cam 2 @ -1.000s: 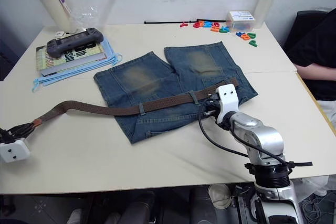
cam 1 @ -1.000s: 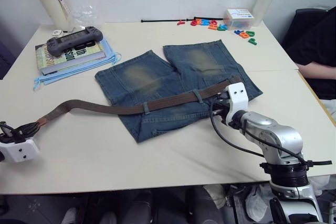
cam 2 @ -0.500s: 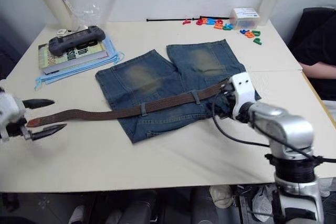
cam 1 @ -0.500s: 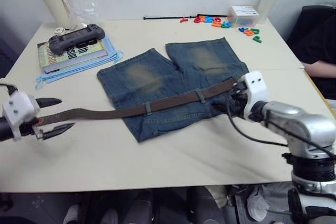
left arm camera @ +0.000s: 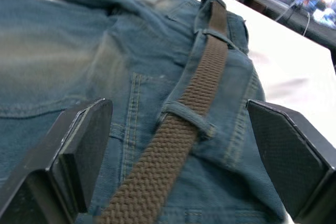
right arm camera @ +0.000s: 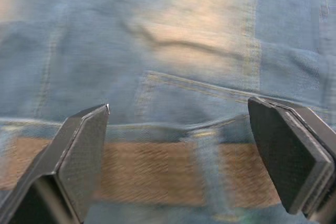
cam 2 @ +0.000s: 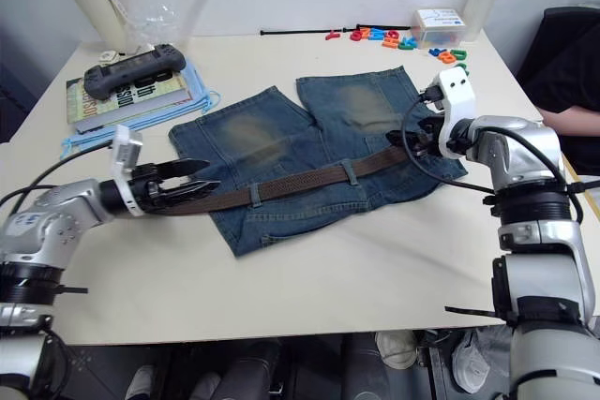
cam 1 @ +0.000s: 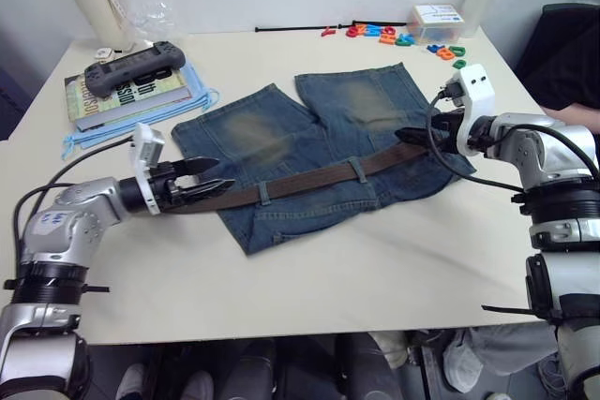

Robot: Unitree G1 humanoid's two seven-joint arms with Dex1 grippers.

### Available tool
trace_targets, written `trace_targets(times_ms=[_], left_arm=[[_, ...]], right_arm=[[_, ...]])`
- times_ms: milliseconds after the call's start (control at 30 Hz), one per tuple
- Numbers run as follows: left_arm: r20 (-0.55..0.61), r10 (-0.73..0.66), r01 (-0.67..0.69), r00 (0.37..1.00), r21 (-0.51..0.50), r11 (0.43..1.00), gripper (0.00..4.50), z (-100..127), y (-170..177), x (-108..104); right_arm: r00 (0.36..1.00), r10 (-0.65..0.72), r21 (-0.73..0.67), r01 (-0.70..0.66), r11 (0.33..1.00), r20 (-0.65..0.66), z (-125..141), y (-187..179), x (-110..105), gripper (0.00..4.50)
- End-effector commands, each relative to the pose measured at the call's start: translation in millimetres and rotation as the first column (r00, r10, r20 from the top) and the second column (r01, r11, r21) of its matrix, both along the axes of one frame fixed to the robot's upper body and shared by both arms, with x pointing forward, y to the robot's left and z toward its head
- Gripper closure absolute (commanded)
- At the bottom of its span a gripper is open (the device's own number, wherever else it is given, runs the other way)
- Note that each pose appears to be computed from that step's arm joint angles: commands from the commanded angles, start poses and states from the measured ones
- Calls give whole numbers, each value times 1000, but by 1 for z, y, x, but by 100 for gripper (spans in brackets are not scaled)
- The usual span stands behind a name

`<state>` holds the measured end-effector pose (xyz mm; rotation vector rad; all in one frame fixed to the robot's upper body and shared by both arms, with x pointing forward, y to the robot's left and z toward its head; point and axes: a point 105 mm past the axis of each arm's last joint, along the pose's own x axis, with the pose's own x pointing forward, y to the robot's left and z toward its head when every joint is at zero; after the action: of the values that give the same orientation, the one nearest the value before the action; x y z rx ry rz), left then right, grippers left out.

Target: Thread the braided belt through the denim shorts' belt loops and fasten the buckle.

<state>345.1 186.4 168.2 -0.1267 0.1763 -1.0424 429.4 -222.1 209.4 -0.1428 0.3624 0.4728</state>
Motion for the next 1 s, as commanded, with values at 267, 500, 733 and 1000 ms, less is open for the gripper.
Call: trace_targets(times_ms=[267,500,733,1000], left_arm=[[-115,-127,135,985,61,989,1,-45,-64,12],[-111,-198,209,974,92,974,56,-56,-69,4],[-70,-226,232,972,80,969,298,-47,-74,8],[125,-89,42,988,337,941,307,-45,-42,50]], right_arm=[[995,70,-100,-77,992,-77,-29,-1,0,24],[994,75,-111,-83,990,-79,-31,-2,-2,282],[997,71,-129,-75,989,-37,-24,-1,-2,443],[997,52,-109,-45,993,59,-5,10,-7,443]])
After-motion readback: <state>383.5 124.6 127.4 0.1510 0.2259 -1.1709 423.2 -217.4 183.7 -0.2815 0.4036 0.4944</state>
